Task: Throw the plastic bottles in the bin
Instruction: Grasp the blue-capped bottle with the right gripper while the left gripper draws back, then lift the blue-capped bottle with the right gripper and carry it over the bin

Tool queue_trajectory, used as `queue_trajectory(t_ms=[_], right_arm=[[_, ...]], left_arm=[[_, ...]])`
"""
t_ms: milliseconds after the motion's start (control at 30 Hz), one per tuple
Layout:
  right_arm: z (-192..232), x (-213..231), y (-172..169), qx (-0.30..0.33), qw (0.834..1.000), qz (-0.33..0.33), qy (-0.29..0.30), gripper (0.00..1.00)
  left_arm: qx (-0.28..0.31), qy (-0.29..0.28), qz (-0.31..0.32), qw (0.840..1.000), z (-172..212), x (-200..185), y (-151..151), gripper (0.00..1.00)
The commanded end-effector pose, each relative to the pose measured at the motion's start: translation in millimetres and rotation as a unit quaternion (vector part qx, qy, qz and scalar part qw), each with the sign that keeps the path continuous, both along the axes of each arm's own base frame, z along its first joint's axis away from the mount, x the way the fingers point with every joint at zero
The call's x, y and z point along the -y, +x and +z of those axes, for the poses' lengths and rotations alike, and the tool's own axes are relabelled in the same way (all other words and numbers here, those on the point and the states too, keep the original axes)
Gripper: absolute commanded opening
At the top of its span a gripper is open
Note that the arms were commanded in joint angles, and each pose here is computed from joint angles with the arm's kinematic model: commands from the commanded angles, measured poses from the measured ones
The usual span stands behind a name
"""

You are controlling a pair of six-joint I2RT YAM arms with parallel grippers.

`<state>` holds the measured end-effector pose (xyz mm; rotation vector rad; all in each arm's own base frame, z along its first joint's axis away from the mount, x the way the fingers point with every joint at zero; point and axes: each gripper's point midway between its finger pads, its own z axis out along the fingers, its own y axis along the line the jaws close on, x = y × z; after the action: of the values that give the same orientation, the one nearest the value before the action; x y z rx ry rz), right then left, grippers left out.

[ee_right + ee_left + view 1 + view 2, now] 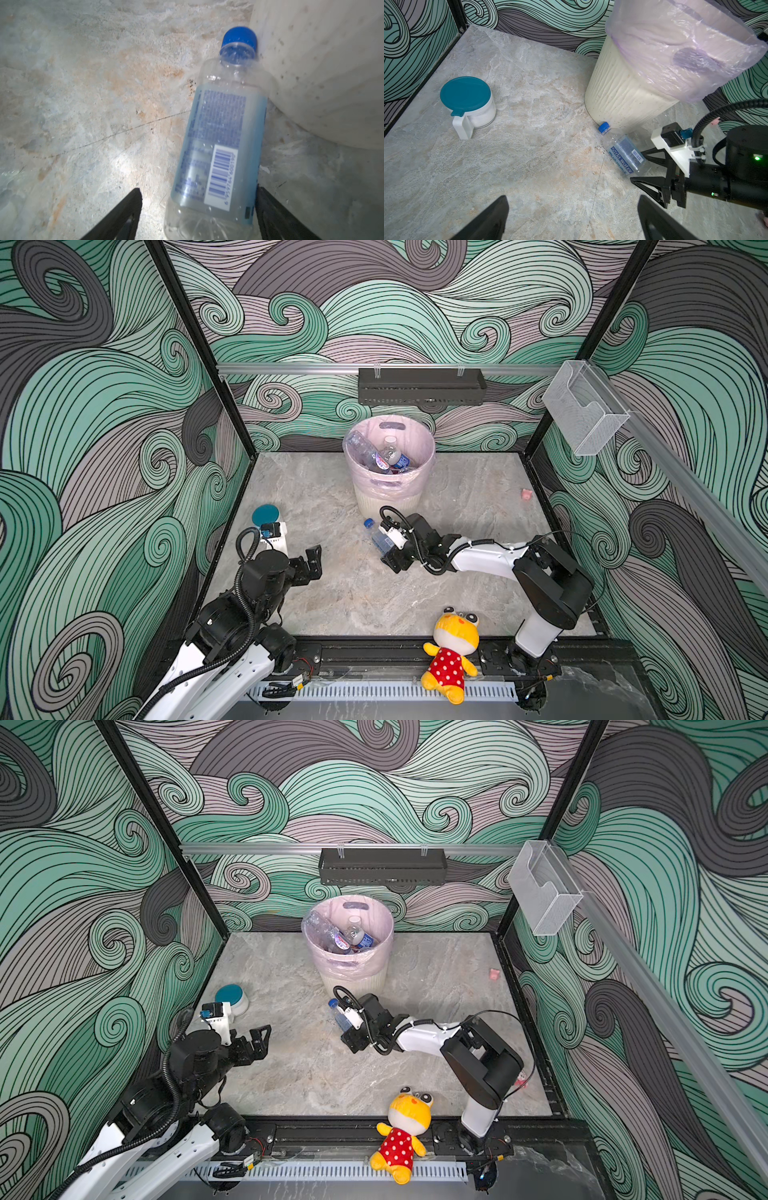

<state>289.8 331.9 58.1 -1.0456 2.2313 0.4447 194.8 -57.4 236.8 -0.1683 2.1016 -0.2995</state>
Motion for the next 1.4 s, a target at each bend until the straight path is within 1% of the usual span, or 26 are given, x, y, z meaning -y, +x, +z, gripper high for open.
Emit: queue_trajectory(t_ms=[0, 67, 267, 400, 567, 633, 733, 833, 933, 1033, 1233, 1367], right_arm=[[-0.6, 2.6, 19.5, 0.014, 0.998, -0.064, -0.025, 0.86], [-1.1, -2.4, 23.8, 0.016, 0.996, -0.076, -0.032, 0.85], [-17.2, -6.4, 29.4, 0.016, 0.992, -0.094, -0.080, 0.81], [-22.6, -6.2, 29.7, 0.008, 0.991, -0.102, -0.089, 0.76], [-25.1, -5.0, 27.4, -0.006, 0.989, -0.112, -0.093, 0.63], [-18.7, -6.1, 25.8, -0.002, 0.991, -0.110, -0.081, 0.60], [-1.8, -9.8, 16.0, 0.006, 0.995, -0.089, -0.054, 0.54], [16.8, -10.1, 0.6, 0.003, 0.998, -0.055, -0.033, 0.51], [40.1, -8.1, -16.5, 0.002, 1.000, -0.024, -0.003, 0.50], [61.0, -1.4, -31.3, 0.011, 1.000, -0.005, 0.026, 0.47], [82.8, 21.5, -61.1, 0.009, 0.999, 0.025, 0.037, 0.46], [96.9, 56.6, -67.7, 0.033, 0.999, -0.006, 0.022, 0.46]], left_arm=[[0.012, -0.005, -0.005, 1.000, 8.5, -0.3, -1.2, 0.99], [0.011, -0.004, -0.008, 1.000, 8.4, -0.8, -3.2, 0.99], [0.015, -0.016, -0.015, 1.000, 7.9, -1.4, -9.9, 0.99], [0.017, -0.019, -0.015, 1.000, 6.7, -2.6, -12.5, 0.99], [0.018, -0.019, -0.016, 1.000, 7.7, -2.7, -13.0, 0.99], [0.018, -0.018, -0.017, 1.000, 7.6, -2.5, -12.9, 0.99], [0.014, -0.016, -0.021, 1.000, 4.2, -0.5, -12.0, 0.99], [0.012, -0.018, -0.025, 0.999, 0.9, 2.8, -10.1, 0.99], [0.018, -0.022, -0.033, 0.999, 3.0, 7.3, -7.0, 0.99], [0.023, -0.017, -0.040, 0.999, 5.7, 10.4, -3.9, 0.99], [0.017, 0.006, -0.051, 0.999, 6.6, 16.0, 4.0, 0.99], [0.015, 0.018, -0.056, 0.998, 7.9, 18.5, 8.0, 0.99]])
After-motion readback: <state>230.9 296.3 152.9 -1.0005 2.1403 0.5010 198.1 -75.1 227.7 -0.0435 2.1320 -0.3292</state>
